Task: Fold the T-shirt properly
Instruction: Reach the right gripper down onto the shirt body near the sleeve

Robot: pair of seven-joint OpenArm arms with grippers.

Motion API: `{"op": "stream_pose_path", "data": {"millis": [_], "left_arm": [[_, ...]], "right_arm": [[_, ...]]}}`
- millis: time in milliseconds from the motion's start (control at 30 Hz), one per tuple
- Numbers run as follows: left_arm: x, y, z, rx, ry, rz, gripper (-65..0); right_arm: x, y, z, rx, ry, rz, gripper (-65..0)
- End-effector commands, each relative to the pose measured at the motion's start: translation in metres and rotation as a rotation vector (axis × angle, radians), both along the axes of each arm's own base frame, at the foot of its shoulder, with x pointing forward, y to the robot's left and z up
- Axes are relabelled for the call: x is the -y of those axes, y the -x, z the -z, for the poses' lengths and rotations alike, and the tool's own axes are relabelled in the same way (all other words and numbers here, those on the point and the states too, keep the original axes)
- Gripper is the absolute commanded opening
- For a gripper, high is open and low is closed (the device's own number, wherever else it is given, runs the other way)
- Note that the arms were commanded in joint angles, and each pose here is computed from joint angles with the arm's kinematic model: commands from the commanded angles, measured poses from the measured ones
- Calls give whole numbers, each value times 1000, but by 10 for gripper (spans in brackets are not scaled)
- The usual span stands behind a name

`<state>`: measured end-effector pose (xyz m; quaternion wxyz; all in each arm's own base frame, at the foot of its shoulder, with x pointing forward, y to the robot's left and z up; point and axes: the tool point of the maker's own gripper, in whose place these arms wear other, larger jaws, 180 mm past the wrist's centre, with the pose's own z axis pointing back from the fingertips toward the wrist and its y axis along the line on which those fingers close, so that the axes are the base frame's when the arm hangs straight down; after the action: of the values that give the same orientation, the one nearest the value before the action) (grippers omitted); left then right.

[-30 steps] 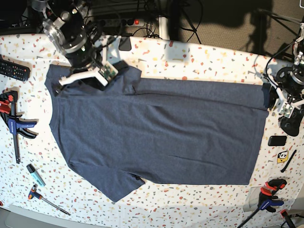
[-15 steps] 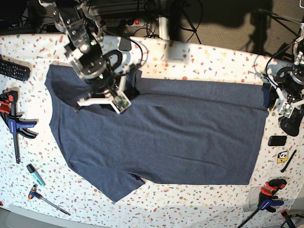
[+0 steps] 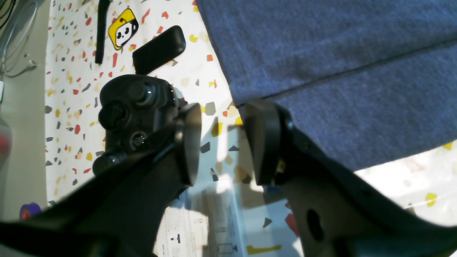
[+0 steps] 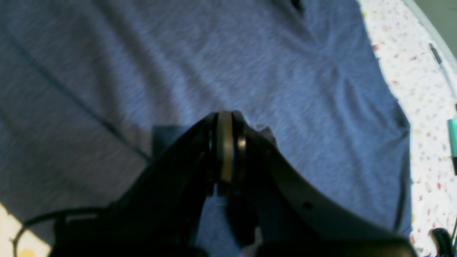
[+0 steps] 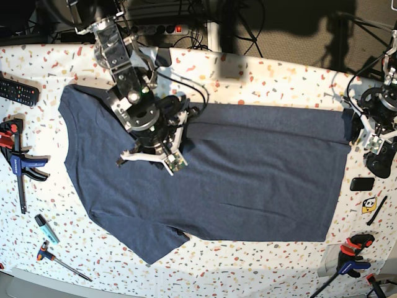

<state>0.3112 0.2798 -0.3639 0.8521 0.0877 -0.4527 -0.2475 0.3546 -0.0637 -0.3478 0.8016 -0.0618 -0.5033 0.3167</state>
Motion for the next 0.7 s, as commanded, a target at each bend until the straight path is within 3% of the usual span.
{"op": "stream_pose_path", "data": {"millis": [0,533,667], "left_arm": [[-6,-9,-16,49,-9,-1,-418],[-6,-9,-16,49,-10,-1,-417],[-6,-9,-16,49,-10,-1,-417]], "right_arm": [[-3,-10,-18,59,-19,-2,-650],[5,-16,-24,84,-21,48,-648],[6,-16,-24,82,-19,50,-368]]}}
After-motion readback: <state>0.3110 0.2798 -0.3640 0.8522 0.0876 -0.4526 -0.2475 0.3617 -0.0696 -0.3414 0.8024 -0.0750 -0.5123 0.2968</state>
